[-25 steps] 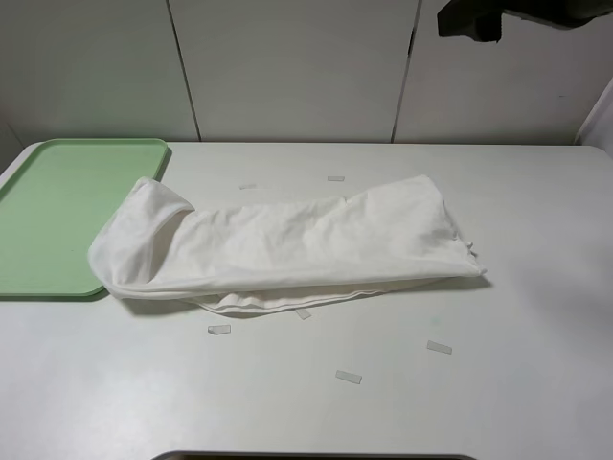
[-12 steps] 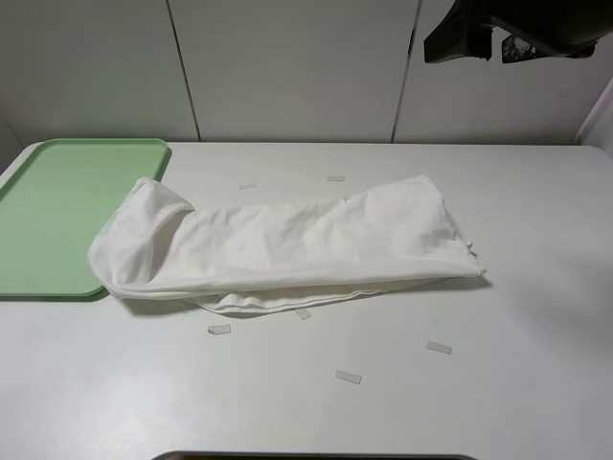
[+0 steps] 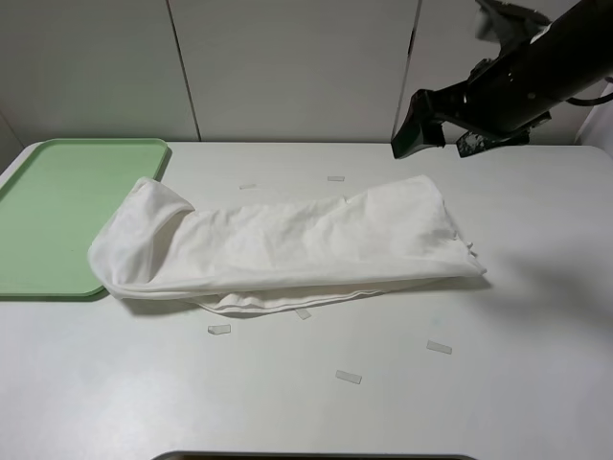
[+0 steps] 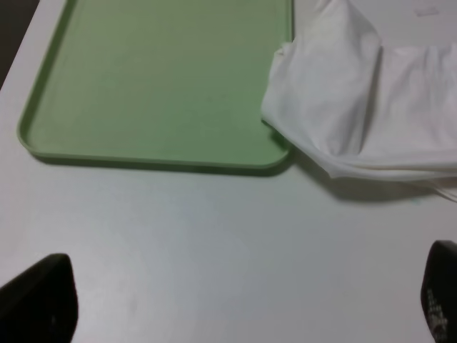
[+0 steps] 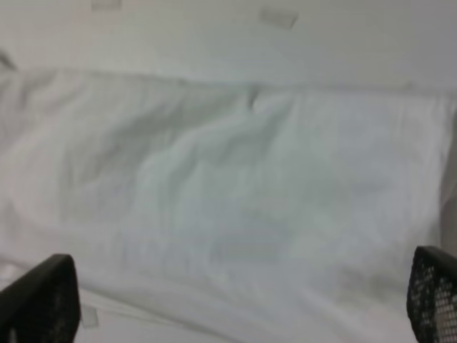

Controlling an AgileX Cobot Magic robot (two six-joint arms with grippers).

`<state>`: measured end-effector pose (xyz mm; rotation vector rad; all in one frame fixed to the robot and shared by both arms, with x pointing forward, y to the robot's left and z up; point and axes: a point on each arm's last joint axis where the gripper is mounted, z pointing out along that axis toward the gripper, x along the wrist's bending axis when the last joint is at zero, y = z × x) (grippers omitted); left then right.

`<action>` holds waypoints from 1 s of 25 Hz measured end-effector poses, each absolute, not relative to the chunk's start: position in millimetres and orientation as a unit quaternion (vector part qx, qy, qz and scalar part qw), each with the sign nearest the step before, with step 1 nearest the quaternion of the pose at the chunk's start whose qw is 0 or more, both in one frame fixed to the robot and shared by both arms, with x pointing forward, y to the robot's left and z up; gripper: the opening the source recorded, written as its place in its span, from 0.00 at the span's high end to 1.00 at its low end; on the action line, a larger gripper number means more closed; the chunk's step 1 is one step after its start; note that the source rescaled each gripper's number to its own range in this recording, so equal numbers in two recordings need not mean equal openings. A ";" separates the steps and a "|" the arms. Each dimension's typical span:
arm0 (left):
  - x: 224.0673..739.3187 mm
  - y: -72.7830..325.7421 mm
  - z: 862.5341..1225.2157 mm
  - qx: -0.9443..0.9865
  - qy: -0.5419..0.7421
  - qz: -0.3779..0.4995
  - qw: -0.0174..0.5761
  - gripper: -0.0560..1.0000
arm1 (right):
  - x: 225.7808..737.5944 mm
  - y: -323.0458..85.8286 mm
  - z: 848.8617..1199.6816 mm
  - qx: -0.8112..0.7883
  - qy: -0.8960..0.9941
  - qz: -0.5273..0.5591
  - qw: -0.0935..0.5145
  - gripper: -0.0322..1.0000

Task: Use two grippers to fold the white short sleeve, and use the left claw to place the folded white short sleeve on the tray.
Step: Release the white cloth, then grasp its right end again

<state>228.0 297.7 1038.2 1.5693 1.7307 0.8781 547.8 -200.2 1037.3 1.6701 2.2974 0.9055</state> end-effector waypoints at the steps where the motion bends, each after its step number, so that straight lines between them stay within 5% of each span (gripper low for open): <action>1: 228.0 297.8 1038.2 0.596 0.658 0.334 0.317 0.03 | 549.9 -198.9 1031.0 0.557 0.773 0.297 0.071 0.00; 12: 228.0 297.8 1038.2 0.596 0.658 0.334 0.317 0.03 | 566.4 -195.3 996.5 0.520 0.808 0.273 0.044 0.00; 25: 228.0 297.8 1038.2 0.596 0.658 0.334 0.317 0.03 | 648.3 -250.3 932.4 0.572 0.790 0.218 -0.024 0.00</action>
